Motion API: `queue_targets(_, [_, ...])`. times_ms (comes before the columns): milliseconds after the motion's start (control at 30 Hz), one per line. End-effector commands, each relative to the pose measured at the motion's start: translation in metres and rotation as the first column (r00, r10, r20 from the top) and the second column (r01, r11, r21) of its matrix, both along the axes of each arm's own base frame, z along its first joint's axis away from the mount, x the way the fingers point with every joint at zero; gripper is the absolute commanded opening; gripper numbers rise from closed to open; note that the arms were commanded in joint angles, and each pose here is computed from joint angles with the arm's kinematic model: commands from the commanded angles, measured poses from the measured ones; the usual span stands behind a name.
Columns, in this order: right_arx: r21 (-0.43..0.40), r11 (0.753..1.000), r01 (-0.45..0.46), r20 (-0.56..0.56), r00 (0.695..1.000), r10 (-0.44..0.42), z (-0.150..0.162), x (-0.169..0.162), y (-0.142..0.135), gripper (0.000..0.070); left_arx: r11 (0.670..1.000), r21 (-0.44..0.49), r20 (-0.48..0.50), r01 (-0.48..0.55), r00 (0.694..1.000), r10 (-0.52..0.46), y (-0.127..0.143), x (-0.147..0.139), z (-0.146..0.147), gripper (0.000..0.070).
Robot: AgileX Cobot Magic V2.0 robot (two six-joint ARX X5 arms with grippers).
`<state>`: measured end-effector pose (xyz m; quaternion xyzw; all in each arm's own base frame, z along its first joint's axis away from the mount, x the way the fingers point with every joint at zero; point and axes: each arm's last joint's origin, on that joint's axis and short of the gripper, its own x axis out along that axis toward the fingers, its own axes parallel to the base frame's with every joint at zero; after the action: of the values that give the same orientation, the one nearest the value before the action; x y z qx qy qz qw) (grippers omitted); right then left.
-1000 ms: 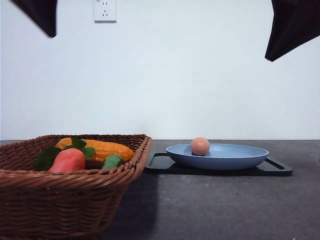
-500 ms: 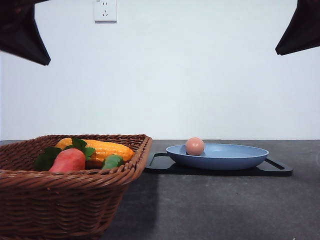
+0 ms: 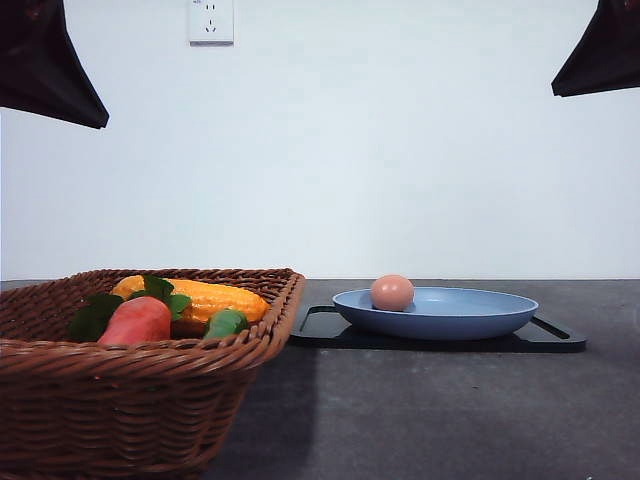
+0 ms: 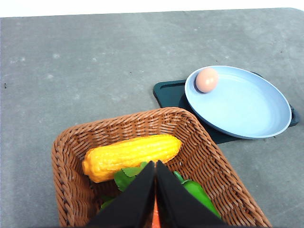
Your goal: Transfer egg from basket to plate and serve
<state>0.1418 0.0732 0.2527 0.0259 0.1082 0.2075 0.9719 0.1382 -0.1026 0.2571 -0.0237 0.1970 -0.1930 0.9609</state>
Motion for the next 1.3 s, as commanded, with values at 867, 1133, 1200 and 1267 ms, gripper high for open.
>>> queue_targets(867, [0.001,1.0,-0.007,0.012,1.0,0.007,0.002,0.0,0.001,0.0,0.898,-0.086,0.364,-0.432,0.825,0.433,0.098,-0.055,-0.019,0.0])
queue_targets(1133, [0.001,1.0,-0.007,0.012,1.0,0.007,0.002,0.0,0.001,0.0,0.907,-0.071,0.294,-0.415,0.86,0.416,0.102,-0.049,-0.063,0.0])
queue_targets(1200, [0.001,1.0,-0.007,0.012,1.0,0.007,0.002,0.0,0.001,0.0,0.905,-0.073,0.286,-0.418,0.861,0.421,0.102,-0.049,-0.069,0.0])
queue_targets(1267, [0.001,1.0,-0.007,0.012,1.0,0.007,0.002,0.0,0.001,0.0,0.905,-0.072,0.278,-0.418,0.863,0.421,0.102,-0.049,-0.074,0.0])
